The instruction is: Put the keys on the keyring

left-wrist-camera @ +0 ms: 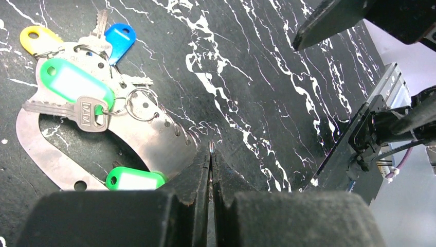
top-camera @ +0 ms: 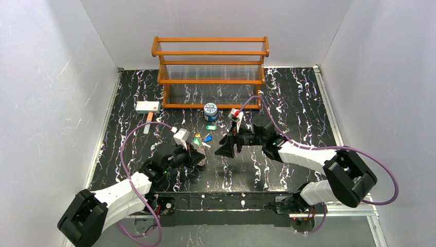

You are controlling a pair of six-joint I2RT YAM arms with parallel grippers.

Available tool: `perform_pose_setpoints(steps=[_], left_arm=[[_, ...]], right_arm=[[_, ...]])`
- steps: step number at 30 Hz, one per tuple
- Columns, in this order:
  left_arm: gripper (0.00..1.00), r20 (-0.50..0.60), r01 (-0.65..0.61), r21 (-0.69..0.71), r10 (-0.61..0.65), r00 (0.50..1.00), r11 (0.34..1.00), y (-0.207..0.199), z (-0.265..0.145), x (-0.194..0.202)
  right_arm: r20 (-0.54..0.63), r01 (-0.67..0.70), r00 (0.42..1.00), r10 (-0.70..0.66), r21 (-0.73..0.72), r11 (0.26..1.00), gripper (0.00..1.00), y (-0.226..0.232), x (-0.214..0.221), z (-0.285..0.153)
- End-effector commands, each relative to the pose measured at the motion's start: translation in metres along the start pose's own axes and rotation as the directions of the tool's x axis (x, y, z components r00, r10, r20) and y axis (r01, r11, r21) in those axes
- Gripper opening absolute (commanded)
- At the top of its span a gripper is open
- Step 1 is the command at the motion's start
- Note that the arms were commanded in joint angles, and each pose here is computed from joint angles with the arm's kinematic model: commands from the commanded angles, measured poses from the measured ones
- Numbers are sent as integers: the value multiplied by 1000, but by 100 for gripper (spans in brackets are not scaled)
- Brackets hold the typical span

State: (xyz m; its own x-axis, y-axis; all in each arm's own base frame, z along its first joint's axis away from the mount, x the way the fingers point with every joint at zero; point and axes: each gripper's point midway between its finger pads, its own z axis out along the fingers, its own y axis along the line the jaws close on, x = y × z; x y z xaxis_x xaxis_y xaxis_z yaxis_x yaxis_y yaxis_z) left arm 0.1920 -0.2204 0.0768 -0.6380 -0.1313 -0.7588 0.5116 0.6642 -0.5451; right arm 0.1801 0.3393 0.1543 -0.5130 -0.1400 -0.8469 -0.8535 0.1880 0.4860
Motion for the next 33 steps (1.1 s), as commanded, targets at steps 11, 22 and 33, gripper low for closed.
perform_pose_setpoints(steps=[11,22,33], left_arm=[[0,112,-197,122,183,977,973,-20,-12,-13],[0,123,-192,123,177,977,974,-23,-10,-20],[0,114,-183,126,169,979,975,-24,-9,-20]], right_arm=[[-33,52,998,-54,-63,997,80,7,7,-1],[-42,47,998,-51,-86,995,79,9,8,1],[-42,48,998,-52,-93,995,79,9,6,2]])
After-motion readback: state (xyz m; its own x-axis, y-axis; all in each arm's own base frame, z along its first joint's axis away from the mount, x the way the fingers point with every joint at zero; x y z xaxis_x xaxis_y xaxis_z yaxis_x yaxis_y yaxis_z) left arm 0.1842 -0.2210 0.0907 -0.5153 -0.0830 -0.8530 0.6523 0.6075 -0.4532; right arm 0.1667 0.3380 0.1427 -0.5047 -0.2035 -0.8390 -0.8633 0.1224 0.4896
